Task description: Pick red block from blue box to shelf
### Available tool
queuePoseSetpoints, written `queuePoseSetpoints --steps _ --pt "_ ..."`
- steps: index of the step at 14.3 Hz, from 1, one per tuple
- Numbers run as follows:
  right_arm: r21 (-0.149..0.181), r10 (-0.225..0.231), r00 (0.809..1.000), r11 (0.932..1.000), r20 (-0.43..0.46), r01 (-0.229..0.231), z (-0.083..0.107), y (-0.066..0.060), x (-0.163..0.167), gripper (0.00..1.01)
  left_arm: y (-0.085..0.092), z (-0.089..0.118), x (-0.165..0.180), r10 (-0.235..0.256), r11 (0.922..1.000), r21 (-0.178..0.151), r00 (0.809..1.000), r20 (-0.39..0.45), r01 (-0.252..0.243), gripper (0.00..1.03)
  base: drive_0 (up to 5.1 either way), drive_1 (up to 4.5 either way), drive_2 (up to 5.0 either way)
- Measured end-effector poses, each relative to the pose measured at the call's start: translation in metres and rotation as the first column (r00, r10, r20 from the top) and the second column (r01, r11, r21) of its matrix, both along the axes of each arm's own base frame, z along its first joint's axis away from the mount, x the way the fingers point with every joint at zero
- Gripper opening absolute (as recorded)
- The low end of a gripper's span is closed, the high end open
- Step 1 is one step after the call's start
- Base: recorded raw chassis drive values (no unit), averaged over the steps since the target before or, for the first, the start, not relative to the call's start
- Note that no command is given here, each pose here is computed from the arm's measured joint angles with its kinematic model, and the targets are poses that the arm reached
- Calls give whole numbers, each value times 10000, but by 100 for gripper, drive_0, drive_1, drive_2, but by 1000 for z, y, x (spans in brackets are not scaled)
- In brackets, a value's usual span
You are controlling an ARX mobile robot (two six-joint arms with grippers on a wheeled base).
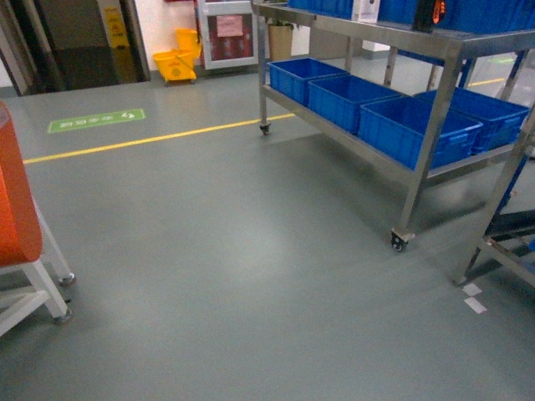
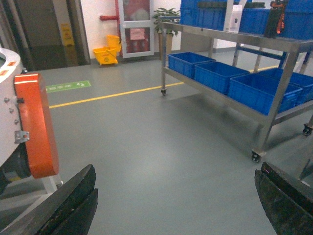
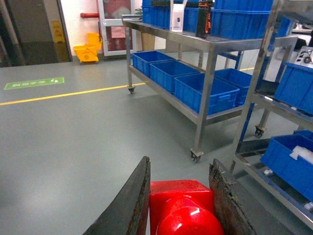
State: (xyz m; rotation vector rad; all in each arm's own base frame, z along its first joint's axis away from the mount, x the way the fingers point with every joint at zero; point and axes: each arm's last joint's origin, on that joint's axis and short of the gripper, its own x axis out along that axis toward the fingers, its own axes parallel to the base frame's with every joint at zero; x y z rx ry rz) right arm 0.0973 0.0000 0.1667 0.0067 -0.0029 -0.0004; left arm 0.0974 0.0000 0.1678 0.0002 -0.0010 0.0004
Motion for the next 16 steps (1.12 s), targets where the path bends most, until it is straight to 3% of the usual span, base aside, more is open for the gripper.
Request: queuePoseSetpoints --steps 16 --pt "0 0 10000 10000 -4 0 0 0 0 28 0 0 0 0 10000 0 10000 4 0 98 -147 -147 -147"
